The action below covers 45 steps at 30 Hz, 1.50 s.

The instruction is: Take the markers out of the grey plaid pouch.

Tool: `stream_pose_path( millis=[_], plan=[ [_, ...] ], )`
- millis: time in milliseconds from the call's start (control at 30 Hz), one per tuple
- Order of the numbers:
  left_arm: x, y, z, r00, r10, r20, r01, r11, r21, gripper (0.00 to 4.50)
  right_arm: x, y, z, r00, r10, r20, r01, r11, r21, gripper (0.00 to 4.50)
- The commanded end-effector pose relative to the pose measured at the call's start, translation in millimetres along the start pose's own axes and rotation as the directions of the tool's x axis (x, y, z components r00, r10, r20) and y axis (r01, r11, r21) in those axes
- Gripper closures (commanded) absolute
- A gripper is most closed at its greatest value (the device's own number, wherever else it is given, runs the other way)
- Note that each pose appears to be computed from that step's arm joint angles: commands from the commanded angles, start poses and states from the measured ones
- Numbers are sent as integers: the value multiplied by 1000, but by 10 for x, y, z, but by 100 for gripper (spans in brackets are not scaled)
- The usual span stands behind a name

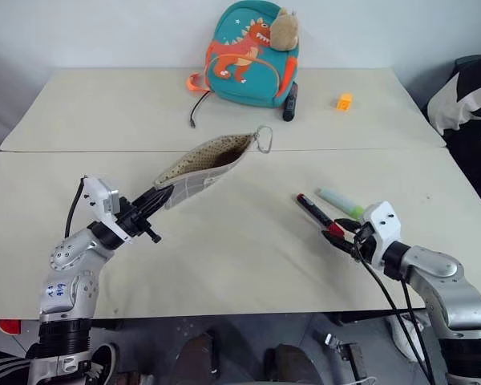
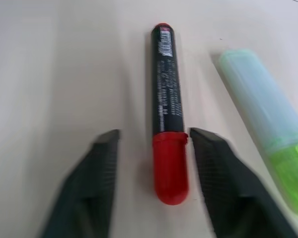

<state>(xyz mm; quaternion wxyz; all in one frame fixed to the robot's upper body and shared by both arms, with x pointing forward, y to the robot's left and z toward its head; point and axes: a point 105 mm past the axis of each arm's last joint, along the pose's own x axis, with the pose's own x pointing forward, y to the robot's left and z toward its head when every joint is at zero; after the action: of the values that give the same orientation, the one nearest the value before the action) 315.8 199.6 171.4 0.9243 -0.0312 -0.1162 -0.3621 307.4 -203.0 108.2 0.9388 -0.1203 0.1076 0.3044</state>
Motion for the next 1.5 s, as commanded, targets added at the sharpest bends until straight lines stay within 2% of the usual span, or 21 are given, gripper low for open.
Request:
stream_pose_path(
  millis=[33,100,133,200,367,467,567,633,700,833,967,1100,1167,1233,1333,1400,1500],
  plan=[
    [-48,-12,183,1000,-17,21,17,1000,4,450,-41,-39,252,998,26,63,-23,999,-47,84],
    [-83,-4,215,1000,-7,24,9,998,-67,450,-39,-60,409,993,29,115,-20,997,-71,12],
    [-96,14,222,1000,5,21,-3,994,-107,450,-34,-62,487,989,34,145,-21,996,-84,6],
    [-163,82,266,999,44,14,-41,980,-194,450,-25,-24,647,974,76,213,-61,995,-76,6],
    [-346,226,342,991,135,-20,-133,918,-373,450,38,35,686,970,123,210,-99,988,-121,6],
    [-609,457,275,965,257,-59,-253,839,-482,450,78,42,733,966,130,223,-102,986,-133,6],
    [-827,585,271,943,332,-24,-273,731,-625,450,109,72,732,965,142,220,-110,983,-149,6],
    [-939,620,195,934,353,-60,-305,696,-650,450,126,102,730,964,155,217,-122,980,-157,6],
    [-1020,639,131,927,364,-92,-337,699,-631,450,139,116,744,963,159,220,-125,979,-162,6],
    [-1153,755,170,902,428,-65,-388,735,-556,342,155,154,760,960,175,217,-138,975,-175,0],
    [-1140,760,251,909,413,-55,-390,795,-465,218,157,138,756,960,174,219,-139,976,-165,0],
    [-1177,729,332,926,370,-74,-374,879,-296,90,148,124,766,958,176,227,-144,978,-149,0],
    [-1202,664,352,941,325,-97,-339,913,-227,90,127,110,767,958,175,227,-144,979,-146,0],
    [-1271,583,287,941,292,-174,-316,940,-131,90,81,70,767,961,167,221,-136,980,-149,0],
    [-1374,454,326,947,257,-194,-276,958,-76,90,-29,15,781,962,159,222,-131,982,-136,0],
    [-1500,377,269,928,252,-273,-250,967,45,90,-104,-35,773,965,146,220,-120,985,-124,0],
    [-1634,324,284,926,261,-272,-254,965,60,90,-182,-104,764,967,121,225,-101,990,-97,0]
  ],
)
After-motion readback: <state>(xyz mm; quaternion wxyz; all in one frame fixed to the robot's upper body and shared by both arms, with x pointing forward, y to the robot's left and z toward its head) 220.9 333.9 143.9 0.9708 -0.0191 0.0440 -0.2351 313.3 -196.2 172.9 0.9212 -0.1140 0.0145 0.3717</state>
